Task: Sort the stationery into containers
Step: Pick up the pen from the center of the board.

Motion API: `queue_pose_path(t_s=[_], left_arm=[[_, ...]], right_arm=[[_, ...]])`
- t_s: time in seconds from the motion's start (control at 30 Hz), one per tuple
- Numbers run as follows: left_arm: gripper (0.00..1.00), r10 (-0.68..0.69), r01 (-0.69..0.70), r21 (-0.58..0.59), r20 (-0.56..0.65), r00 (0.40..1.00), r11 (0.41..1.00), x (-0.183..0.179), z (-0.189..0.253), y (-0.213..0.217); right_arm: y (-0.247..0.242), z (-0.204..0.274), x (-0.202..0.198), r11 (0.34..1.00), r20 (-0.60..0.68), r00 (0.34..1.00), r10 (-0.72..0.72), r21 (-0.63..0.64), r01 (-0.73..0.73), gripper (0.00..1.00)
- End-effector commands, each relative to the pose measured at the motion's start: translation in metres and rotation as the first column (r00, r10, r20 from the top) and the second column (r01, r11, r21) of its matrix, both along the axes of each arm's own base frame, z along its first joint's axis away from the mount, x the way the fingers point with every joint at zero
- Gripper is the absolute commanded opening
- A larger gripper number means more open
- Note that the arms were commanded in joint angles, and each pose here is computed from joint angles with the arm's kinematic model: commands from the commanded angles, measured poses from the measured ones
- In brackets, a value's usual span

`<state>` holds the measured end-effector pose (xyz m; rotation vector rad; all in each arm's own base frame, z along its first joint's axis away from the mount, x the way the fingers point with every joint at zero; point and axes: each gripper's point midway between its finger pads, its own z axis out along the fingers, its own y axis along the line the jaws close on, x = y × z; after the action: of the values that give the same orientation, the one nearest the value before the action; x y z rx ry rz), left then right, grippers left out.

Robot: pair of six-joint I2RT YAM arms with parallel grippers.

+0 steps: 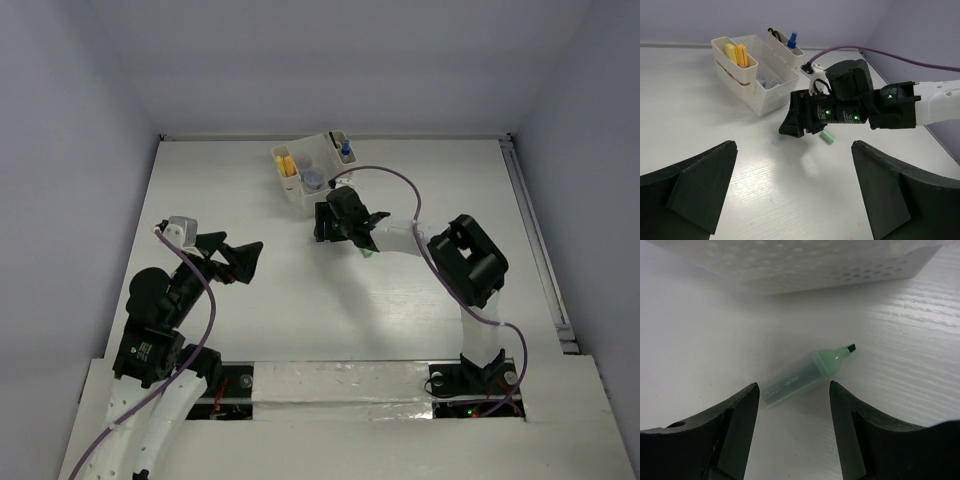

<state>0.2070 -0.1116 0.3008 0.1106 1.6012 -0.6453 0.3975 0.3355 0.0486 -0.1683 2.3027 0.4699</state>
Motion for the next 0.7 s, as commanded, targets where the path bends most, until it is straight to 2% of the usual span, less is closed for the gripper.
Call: queue_pose_path(t_s=[0.0,0.27,0.43,0.57,0.67], left_arm=[[0.99,-0.003,0.003,-0.01,0.05,0.999,1.0,0.003,0.01,-0.001],[0.99,-0.003,0.003,-0.01,0.05,0.999,1.0,0.003,0.011,-0.001],[0.99,-0.004,0.005,-0.011,0.051,0.999,1.0,0.003,0.011,-0.001],[0.99,-0.006,0.006,-0.01,0.054,0.999,1.0,0.002,0.011,-0.001],[0.99,-0.004,0.005,-0.009,0.052,0.999,1.0,0.002,0.011,-0.001]], right_arm=[[0.012,0.002,0.014,0.999,0.0,1.0,-0.011,0.033,0.011,0.64],[0.017,-0.007,0.015,1.0,-0.029,1.0,0.004,-0.015,-0.005,0.64],[0.023,-0.014,0.014,0.993,-0.032,0.999,0.014,-0.118,-0.017,0.49],[0.017,-0.022,0.01,0.981,-0.033,0.999,-0.001,-0.196,-0.005,0.47],[0.006,-0.024,0.014,0.965,-0.021,0.999,-0.032,-0.26,0.026,0.5]])
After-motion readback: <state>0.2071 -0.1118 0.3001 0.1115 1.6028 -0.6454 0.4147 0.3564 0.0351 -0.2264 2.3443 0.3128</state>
